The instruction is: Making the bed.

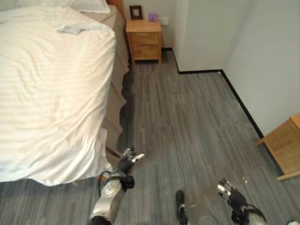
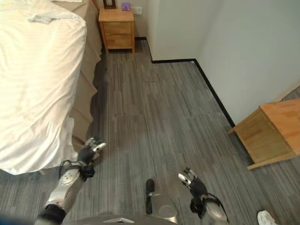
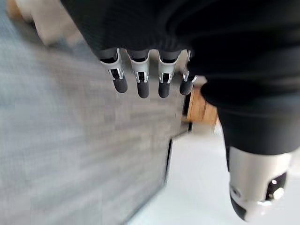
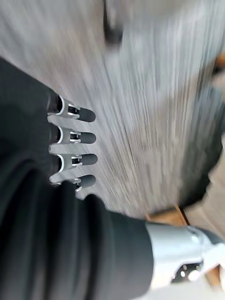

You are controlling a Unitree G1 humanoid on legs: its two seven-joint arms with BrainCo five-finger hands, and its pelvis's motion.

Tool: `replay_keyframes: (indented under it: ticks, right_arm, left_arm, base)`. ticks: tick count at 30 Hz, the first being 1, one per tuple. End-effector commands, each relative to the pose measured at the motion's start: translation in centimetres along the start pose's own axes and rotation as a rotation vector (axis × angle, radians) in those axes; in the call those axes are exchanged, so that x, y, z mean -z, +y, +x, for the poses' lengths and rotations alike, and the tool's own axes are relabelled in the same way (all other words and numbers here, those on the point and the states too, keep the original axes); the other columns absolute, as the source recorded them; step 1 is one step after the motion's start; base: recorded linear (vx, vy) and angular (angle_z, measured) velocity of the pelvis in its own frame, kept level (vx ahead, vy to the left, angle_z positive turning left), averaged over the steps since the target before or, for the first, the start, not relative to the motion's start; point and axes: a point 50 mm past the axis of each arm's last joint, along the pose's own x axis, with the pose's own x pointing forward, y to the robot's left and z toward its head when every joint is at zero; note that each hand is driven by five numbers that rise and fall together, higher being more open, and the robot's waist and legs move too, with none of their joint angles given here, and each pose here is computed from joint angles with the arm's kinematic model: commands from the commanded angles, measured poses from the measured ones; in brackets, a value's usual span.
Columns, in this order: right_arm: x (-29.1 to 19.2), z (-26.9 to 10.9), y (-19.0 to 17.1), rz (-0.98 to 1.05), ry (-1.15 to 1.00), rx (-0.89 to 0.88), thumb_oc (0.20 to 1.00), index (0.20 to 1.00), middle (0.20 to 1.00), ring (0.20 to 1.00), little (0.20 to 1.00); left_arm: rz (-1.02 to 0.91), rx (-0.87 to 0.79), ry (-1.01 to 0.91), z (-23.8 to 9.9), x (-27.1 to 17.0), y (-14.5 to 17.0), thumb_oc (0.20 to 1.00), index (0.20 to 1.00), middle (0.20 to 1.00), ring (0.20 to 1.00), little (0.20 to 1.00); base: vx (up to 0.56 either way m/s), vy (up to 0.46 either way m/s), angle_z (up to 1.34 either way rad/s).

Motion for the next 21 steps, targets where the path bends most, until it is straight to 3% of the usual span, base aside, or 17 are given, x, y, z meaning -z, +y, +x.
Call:
replay_keyframes:
  ticks: [1, 5, 12, 21]
  right_arm:
    - [-3.5, 0.3, 0.2, -0.076, -0.119, -0.059, 1.0, 1.0, 1.0, 1.0, 1.0]
    - [-4.5, 0.5, 0.5, -0.104, -0.15, -0.086, 1.0, 1.0, 1.0, 1.0, 1.0]
    - [-4.3, 1.4, 2.5, -0.123, -0.134, -0.169, 1.0, 1.0, 1.0, 1.0, 1.0]
    - [-3.4, 1.7, 5.4, -0.064, -0.117, -0.271, 1.0, 1.0, 1.0, 1.0, 1.0]
  left_arm:
    - [-0.034, 0.038, -0.134, 0.6, -3.3, 0.0, 1.0, 1.0, 1.0, 1.0, 1.0]
    - [-0.088, 0.038, -0.058, 0.4, -1.1, -0.2, 1.0, 1.0, 1.0, 1.0, 1.0]
    - [-0.011, -0.027, 0.008, -1.1, 0.6, 1.8, 1.0, 1.0, 1.0, 1.0, 1.0]
    - [0.118, 0.019, -0.084, 0.1, -2.4, 1.2, 1.0, 1.0, 1.0, 1.0, 1.0]
  base:
    - [0.19, -0.01, -0.49]
    - [0.83, 0.046, -0.3]
    - [0.87, 0.13, -0.21]
    - [0.77, 0.211, 0.04]
